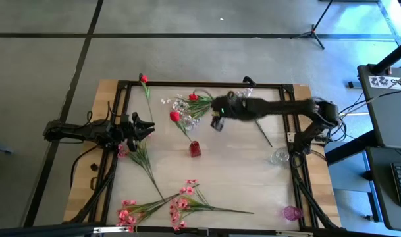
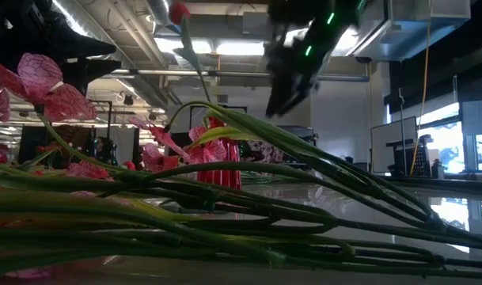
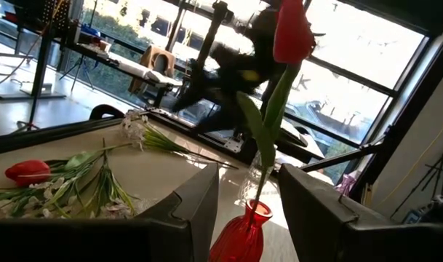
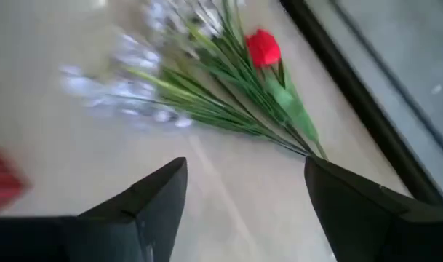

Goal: Sort flowers into vase by color
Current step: Put the right red tulip into the red vase

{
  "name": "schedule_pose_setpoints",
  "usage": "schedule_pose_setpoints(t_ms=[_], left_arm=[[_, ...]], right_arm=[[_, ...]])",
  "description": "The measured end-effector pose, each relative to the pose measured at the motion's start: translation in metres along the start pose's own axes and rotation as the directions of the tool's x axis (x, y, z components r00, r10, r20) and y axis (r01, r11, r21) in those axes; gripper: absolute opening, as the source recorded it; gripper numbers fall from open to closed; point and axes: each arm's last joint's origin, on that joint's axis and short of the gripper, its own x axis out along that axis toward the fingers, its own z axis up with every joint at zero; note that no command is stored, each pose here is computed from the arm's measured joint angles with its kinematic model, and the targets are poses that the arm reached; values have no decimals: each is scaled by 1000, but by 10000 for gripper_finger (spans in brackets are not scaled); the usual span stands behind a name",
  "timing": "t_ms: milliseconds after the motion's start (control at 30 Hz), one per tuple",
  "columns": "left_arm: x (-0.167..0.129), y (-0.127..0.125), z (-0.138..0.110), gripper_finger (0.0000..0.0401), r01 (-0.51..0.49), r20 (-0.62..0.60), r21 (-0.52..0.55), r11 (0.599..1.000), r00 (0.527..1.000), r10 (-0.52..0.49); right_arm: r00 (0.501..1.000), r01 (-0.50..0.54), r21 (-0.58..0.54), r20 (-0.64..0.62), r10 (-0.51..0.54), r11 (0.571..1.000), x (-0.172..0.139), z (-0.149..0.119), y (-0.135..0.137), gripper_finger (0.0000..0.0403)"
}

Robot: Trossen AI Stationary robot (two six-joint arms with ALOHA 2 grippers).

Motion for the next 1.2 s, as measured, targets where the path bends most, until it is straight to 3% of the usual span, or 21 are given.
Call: schedule_pose_setpoints(t_ms=[233, 433, 667, 800, 1200], left_arm=[[0, 0, 0, 142, 1, 0, 0, 1000, 1000, -1], [0, 0, 0, 142, -2, 3, -1, 1000, 1000, 2], [0, 0, 0, 142, -16, 7, 0, 1000, 1000, 16], [0, 0, 0, 142, -16, 7, 0, 1000, 1000, 16], [0, 0, 0, 142, -17, 8, 0, 1000, 1000, 17]], right_arm=[[998, -4, 16, -68, 5, 1000, 80, -2, -80, 229], [990, -30, 8, -136, 31, 1000, 120, -11, -114, 194], [986, -80, -27, -151, 75, 996, 141, -17, -128, 163], [973, -179, -30, -152, 173, 983, 144, -20, -126, 150], [964, -214, -46, -169, 204, 976, 136, -17, -115, 149]])
